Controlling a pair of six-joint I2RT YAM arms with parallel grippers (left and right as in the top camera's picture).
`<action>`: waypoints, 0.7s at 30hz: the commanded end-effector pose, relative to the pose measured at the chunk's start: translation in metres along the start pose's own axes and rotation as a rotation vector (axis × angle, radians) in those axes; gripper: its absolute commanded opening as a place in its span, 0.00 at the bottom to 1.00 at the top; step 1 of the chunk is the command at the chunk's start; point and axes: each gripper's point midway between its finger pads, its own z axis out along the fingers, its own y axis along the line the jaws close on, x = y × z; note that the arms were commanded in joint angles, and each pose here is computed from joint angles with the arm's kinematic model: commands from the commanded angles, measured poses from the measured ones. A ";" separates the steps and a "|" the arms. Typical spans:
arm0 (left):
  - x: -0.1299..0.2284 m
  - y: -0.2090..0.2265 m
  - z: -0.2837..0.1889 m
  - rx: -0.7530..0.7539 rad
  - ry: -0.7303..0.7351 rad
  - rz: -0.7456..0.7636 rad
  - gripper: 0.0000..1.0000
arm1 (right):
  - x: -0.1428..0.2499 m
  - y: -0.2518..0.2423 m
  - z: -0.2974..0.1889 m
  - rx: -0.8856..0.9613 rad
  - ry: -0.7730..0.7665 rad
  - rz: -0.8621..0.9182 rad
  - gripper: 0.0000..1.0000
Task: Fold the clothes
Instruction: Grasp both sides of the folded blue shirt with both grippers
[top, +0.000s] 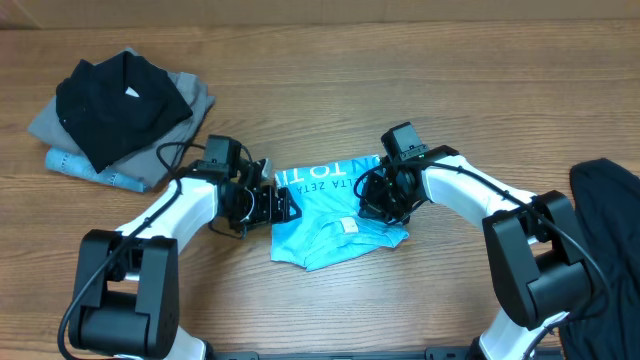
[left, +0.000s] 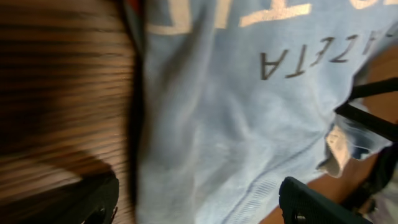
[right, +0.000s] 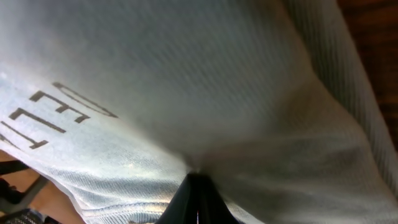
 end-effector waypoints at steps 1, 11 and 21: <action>0.027 0.006 0.033 0.020 0.118 -0.055 0.82 | 0.007 -0.021 0.017 0.065 0.037 0.055 0.04; 0.024 -0.035 0.062 0.068 0.237 -0.069 0.76 | 0.009 -0.019 0.017 0.054 0.048 0.056 0.04; 0.030 -0.022 0.060 -0.018 0.251 -0.161 0.79 | 0.012 -0.020 0.017 0.053 0.062 0.057 0.04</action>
